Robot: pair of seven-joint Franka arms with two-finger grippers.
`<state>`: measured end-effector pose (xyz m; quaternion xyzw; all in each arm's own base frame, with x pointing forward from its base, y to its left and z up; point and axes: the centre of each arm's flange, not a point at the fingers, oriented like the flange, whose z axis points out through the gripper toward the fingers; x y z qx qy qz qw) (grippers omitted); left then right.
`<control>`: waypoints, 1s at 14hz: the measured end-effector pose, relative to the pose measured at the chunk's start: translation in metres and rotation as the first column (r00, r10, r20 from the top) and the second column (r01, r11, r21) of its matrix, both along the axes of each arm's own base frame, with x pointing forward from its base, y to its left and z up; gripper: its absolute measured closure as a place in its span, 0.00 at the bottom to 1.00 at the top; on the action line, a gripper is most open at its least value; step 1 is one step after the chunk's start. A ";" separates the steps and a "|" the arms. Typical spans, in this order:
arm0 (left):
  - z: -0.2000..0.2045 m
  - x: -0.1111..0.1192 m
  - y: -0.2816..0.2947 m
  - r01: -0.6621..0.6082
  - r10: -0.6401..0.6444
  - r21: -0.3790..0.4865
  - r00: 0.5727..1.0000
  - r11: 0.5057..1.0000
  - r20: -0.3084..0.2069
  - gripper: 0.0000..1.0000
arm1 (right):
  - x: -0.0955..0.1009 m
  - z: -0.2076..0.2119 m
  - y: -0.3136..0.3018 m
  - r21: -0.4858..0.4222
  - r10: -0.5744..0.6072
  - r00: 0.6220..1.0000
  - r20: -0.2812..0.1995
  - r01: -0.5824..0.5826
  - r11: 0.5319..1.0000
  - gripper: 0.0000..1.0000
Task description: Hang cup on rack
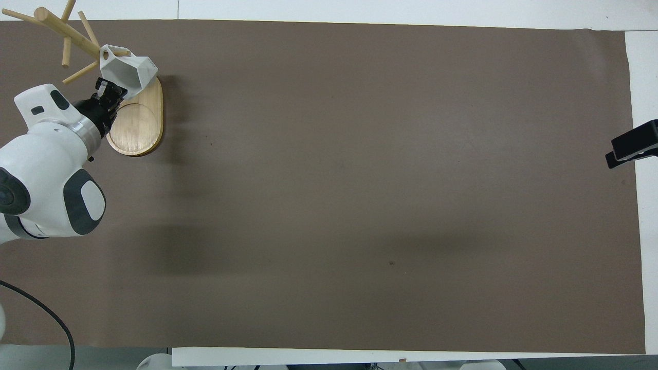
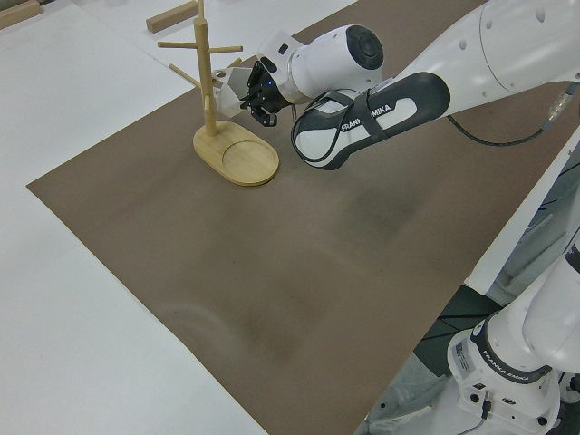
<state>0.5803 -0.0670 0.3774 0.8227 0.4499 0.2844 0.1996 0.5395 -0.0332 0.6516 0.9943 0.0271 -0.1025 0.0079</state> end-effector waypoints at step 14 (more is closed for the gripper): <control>0.150 -0.005 0.052 0.396 -0.302 0.126 0.838 0.909 -0.455 0.00 | -0.007 -0.004 0.001 0.000 -0.005 1.000 -0.027 0.005 1.000 0.00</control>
